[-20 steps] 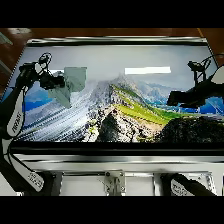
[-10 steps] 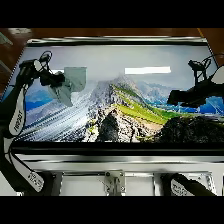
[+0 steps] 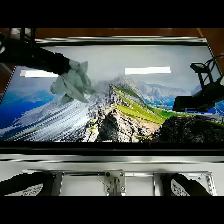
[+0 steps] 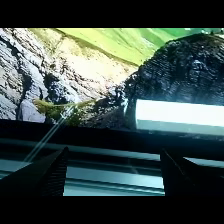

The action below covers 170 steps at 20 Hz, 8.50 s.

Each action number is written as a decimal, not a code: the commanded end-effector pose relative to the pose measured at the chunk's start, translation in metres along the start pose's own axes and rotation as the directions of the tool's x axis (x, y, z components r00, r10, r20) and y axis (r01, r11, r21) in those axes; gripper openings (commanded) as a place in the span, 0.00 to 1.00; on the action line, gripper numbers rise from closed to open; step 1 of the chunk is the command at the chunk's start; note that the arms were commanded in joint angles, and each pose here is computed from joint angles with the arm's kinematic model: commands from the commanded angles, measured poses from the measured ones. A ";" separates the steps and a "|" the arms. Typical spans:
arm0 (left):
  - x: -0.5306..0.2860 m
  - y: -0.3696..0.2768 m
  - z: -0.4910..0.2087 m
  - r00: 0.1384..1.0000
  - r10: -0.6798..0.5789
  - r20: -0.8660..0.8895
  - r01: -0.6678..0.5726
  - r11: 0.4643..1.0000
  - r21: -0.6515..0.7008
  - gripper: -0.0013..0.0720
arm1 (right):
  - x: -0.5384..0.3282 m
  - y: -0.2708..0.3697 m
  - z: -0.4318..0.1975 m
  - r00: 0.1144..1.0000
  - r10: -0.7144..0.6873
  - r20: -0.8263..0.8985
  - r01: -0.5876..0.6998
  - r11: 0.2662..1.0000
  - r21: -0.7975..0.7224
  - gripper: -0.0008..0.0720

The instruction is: Fold the shirts.

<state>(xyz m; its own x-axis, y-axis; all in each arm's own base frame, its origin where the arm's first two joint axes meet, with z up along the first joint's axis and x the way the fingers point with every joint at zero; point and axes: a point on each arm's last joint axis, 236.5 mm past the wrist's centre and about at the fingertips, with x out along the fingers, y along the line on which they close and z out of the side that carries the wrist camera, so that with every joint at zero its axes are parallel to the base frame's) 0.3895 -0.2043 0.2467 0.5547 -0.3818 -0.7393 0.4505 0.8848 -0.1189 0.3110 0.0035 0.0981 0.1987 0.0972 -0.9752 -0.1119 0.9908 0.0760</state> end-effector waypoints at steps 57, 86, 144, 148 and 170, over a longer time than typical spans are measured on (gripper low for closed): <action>0.223 0.145 -0.170 0.980 -0.139 -0.141 0.011 0.745 -0.666 0.07 | 0.153 0.099 -0.111 0.880 0.451 -0.148 -0.389 0.864 0.320 0.96; -0.312 0.010 0.018 0.669 0.123 0.733 -0.062 0.992 -0.111 0.07 | -0.363 0.105 0.024 0.370 0.198 0.908 0.139 0.954 -0.264 0.11; 0.176 0.094 -0.351 0.899 -0.326 -0.293 -0.140 0.420 -0.897 0.87 | 0.122 -0.031 -0.059 0.926 0.377 -0.022 -0.323 0.820 0.473 0.96; 0.189 0.083 -0.328 0.920 -0.326 -0.218 -0.068 0.414 -0.908 0.27 | 0.129 -0.028 -0.059 0.923 0.386 -0.001 -0.329 0.789 0.519 0.96; 0.129 0.069 -0.230 0.947 -0.320 -0.038 0.180 0.623 -0.761 0.07 | 0.210 0.074 -0.063 0.909 0.405 -0.093 -0.346 0.862 0.370 0.11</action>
<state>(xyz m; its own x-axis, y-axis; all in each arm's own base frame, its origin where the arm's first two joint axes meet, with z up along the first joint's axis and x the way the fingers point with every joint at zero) 0.3199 -0.1307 -0.0284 0.3245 -0.6321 -0.7037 -0.1957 0.6830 -0.7037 0.2743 0.0806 -0.1283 0.0289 0.4535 -0.8908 0.2163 0.8672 0.4485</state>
